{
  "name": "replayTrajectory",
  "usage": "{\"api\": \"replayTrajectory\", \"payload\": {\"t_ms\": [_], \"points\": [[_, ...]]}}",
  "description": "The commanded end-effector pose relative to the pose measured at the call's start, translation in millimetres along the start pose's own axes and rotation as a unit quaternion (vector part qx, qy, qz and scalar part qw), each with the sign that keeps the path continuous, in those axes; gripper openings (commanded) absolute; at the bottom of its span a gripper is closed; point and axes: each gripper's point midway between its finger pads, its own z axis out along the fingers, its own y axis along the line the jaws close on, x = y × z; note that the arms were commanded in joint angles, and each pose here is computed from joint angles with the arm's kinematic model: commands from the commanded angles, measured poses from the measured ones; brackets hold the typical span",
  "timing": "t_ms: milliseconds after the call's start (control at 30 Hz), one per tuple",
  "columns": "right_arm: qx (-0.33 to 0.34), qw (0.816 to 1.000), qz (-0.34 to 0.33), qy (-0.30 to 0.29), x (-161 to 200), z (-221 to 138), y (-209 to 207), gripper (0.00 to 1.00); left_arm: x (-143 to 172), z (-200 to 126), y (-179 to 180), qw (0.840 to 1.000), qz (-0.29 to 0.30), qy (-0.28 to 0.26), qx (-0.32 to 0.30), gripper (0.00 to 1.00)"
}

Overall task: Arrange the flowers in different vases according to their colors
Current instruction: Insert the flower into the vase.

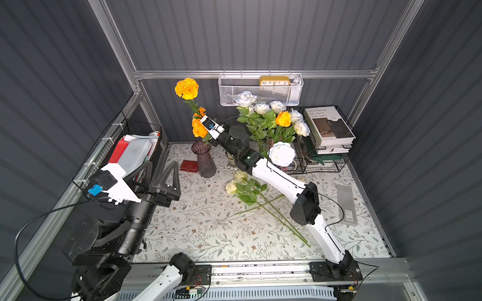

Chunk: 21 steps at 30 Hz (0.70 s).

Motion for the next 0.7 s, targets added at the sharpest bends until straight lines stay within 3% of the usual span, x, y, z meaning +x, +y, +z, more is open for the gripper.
{"api": "replayTrajectory", "payload": {"t_ms": [0,133,200,267,300,567,667], "points": [[0.031,0.999,0.009,-0.003,0.5,2.8,-25.8,0.0,1.3,0.0,3.7,1.0,0.017,-0.002,-0.009,0.99],[0.034,0.999,0.006,0.006,11.0,0.2,-25.0,0.0,5.6,1.3,4.6,1.0,0.02,0.003,-0.011,0.99],[0.04,0.999,0.012,0.015,12.0,-1.8,-28.5,0.24,8.4,3.3,4.4,1.0,0.02,0.006,-0.011,0.99],[0.049,0.999,0.011,0.013,8.5,-8.4,-29.9,0.59,11.1,5.8,2.9,1.0,0.018,0.011,-0.008,0.99],[0.052,0.999,0.013,0.008,4.5,-12.6,-30.7,0.65,11.7,6.2,2.0,1.0,0.017,0.012,-0.006,0.99],[0.044,0.998,0.017,0.034,-9.3,-52.7,-20.7,0.84,13.5,7.3,-1.9,1.0,0.001,0.018,0.004,0.99],[0.045,0.998,0.022,0.04,-12.3,-71.6,-20.5,0.87,12.5,6.5,-2.2,1.0,-0.007,0.019,0.004,0.99]]}}
